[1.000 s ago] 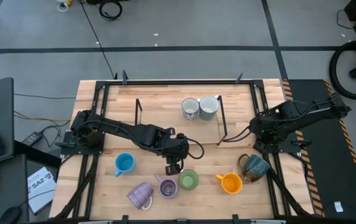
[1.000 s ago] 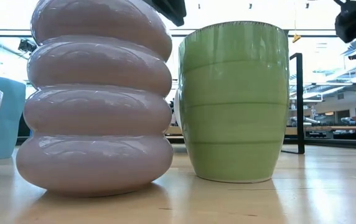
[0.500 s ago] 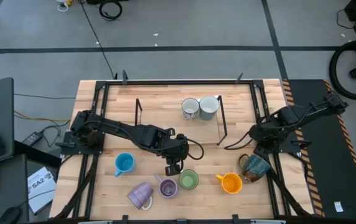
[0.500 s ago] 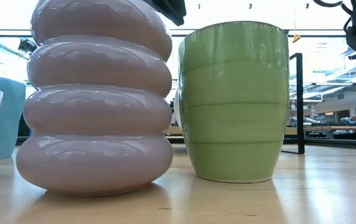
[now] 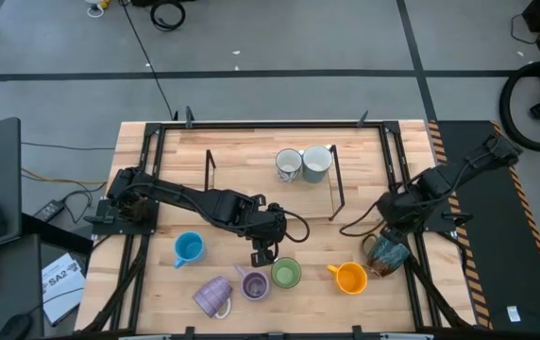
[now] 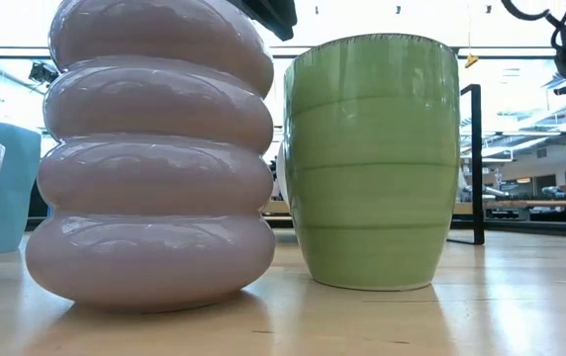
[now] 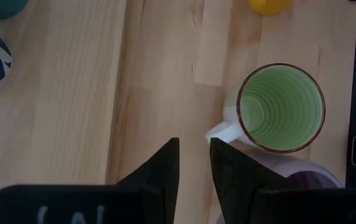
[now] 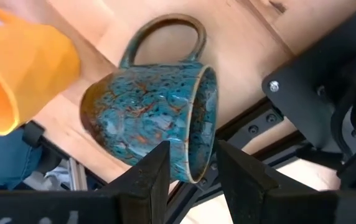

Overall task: Place coffee mugs
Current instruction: Align the brown mug with the light blue mug on the shelf

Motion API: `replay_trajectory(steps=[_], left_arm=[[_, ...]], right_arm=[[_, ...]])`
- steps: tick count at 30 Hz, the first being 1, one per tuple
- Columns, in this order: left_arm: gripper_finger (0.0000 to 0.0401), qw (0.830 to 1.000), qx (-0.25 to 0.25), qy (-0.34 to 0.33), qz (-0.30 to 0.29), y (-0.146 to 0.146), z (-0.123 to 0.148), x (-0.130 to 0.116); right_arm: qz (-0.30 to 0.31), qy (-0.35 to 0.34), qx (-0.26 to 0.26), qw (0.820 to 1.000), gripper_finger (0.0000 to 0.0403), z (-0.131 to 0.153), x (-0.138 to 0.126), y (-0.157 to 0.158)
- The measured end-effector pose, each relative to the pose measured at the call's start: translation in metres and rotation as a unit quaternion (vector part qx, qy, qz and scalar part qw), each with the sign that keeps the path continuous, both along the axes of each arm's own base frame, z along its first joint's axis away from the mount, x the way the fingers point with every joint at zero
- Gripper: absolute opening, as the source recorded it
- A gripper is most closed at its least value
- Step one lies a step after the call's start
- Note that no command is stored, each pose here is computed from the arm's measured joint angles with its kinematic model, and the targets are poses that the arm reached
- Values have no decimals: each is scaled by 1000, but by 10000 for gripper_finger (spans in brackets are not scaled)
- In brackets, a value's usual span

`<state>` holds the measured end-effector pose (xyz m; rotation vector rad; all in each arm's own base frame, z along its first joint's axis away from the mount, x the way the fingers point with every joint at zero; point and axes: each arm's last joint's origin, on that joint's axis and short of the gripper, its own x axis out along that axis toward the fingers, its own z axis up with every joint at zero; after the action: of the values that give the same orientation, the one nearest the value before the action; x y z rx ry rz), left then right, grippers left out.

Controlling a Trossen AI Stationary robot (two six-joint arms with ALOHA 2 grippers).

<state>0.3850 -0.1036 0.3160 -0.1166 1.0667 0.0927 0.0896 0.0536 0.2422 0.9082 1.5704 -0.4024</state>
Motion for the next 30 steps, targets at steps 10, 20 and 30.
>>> replay_trajectory(steps=[10,20,30], left_arm=[[96,1000,0,0,0,0,0,0],[96,1000,0,0,0,0,0,0],[96,1000,0,0,0,0,0,0]], right_arm=[[13,20,-6,1000,136,-9,15,18],[9,0,-14,1000,136,-11,21,22],[-41,54,-50,996,136,-11,11,17]])
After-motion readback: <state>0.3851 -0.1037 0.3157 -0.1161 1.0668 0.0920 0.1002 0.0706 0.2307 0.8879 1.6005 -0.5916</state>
